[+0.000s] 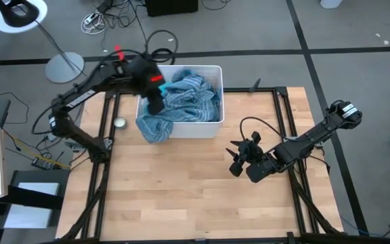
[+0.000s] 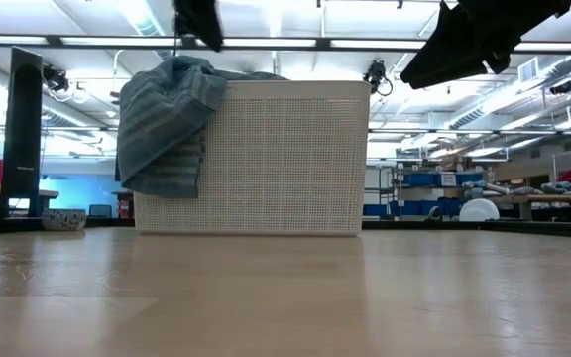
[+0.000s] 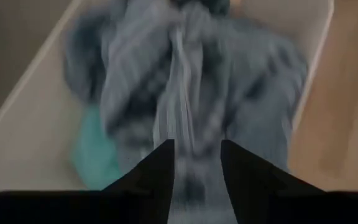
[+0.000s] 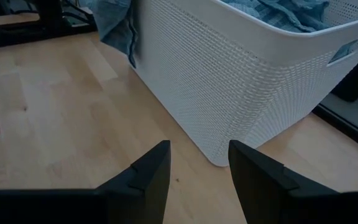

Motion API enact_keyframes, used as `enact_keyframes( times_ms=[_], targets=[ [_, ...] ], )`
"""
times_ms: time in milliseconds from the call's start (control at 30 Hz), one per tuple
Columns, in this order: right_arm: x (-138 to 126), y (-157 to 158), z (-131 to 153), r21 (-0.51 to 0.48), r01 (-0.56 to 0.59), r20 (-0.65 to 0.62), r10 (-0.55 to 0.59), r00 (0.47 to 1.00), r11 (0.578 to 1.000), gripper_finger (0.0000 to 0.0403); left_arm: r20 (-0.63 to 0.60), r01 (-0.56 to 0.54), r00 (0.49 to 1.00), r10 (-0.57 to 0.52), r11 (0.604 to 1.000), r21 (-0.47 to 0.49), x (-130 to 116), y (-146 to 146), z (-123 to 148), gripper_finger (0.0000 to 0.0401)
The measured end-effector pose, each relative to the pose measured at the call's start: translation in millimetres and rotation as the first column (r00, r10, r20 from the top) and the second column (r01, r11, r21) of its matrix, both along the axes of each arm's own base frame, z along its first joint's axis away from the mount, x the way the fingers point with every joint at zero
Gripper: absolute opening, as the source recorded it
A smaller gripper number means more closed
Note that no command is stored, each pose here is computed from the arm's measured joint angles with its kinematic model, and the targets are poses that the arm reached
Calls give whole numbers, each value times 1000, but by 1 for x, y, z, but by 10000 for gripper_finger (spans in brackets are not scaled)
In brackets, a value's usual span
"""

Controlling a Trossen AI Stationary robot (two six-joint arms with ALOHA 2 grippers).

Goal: Sort clothes
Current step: Put the blue-green checkered into the white laundry bin

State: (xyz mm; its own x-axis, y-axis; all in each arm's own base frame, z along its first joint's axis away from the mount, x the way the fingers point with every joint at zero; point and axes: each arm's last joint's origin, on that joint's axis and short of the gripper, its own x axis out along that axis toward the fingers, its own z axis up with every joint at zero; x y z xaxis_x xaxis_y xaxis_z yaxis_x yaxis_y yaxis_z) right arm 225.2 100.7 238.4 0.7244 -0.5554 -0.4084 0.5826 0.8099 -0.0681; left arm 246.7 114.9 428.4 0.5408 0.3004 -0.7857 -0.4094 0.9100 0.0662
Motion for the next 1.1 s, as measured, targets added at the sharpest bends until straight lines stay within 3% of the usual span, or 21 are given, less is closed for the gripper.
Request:
enact_keyframes(
  times_ms=[133, 333, 733, 867, 1100],
  targets=[
    [0, -1, 0, 0, 4, 0, -4, 1000, 1000, 162, -73, -43, 997, 37, 996, -81, -16, -8, -4, 136],
    [2, -3, 0, 17, 20, 17, -20, 1000, 1000, 162, -135, -86, 989, 55, 967, -241, -4, -3, -39, 135],
    [2, -2, 1, 19, 11, 17, -11, 1000, 1000, 162, -205, -437, 898, 389, 835, -334, 16, 66, -133, 135],
    [2, -2, 1, 14, 8, 12, -8, 1000, 1000, 162, -255, -480, 875, 412, 809, -339, 24, 81, -170, 135],
    [3, -3, 0, 7, 6, 5, -6, 1000, 1000, 162, -432, -560, 775, 462, 818, -131, 36, 89, -216, 135]
  ],
)
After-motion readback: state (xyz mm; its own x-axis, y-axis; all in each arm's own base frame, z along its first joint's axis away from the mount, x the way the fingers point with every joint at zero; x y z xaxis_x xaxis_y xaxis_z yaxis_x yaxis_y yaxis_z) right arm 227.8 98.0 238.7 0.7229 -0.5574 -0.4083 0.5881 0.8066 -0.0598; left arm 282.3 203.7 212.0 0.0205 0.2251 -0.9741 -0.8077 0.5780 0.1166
